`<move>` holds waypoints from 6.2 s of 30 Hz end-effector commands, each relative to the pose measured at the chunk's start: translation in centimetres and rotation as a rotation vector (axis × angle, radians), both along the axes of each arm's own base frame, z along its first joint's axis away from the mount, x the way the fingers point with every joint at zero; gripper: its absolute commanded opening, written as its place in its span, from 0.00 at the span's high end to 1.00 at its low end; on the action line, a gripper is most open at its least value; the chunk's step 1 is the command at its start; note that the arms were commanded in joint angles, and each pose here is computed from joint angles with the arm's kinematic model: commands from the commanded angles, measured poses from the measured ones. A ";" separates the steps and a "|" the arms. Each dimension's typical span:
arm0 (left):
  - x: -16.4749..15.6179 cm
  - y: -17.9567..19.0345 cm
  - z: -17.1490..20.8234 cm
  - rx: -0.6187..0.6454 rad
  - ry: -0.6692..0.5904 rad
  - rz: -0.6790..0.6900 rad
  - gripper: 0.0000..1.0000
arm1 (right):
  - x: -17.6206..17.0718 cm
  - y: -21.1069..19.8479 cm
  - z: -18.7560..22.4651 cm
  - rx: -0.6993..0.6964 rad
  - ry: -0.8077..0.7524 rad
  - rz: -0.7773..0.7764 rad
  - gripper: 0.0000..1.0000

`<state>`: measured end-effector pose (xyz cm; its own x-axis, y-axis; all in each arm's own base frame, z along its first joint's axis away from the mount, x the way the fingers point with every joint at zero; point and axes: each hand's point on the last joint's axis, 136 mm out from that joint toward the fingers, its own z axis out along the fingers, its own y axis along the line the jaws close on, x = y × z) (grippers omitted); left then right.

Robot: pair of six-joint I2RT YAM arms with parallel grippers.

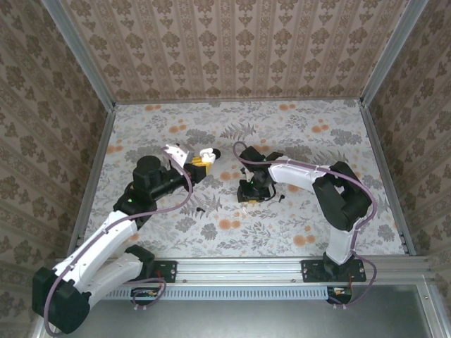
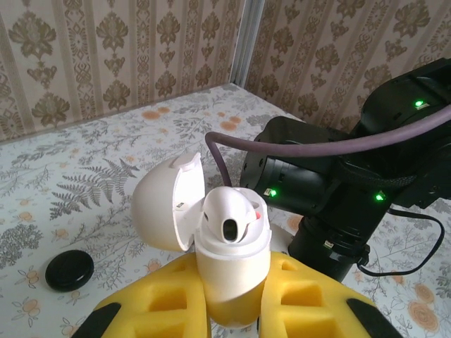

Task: Insert the wireless bluetooth earbuds into the charging case

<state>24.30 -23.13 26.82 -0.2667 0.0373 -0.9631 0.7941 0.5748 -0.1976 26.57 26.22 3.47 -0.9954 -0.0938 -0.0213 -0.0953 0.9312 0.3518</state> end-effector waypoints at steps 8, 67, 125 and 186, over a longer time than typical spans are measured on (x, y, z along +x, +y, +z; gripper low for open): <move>-0.1 0.5 -0.4 0.001 -0.035 0.008 1.00 | -2.0 0.5 0.2 -0.158 -0.088 0.146 0.52; 0.4 0.0 -0.4 -0.057 -0.009 0.001 1.00 | 3.4 -2.0 10.8 0.157 -0.298 -0.112 0.87; 1.2 -10.9 5.7 -0.132 -0.291 0.045 1.00 | 4.7 -2.3 31.3 0.532 -0.917 -0.336 0.89; 1.1 -11.0 6.5 -0.157 -0.298 0.072 1.00 | 1.9 -0.5 27.3 0.512 -0.892 -0.183 0.88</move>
<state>25.18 -34.15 29.83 -0.0291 -0.0394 -0.9988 0.7984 0.6003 -0.0469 30.19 24.00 32.43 -0.5213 0.3562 -0.7755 -0.3404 0.7465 0.5718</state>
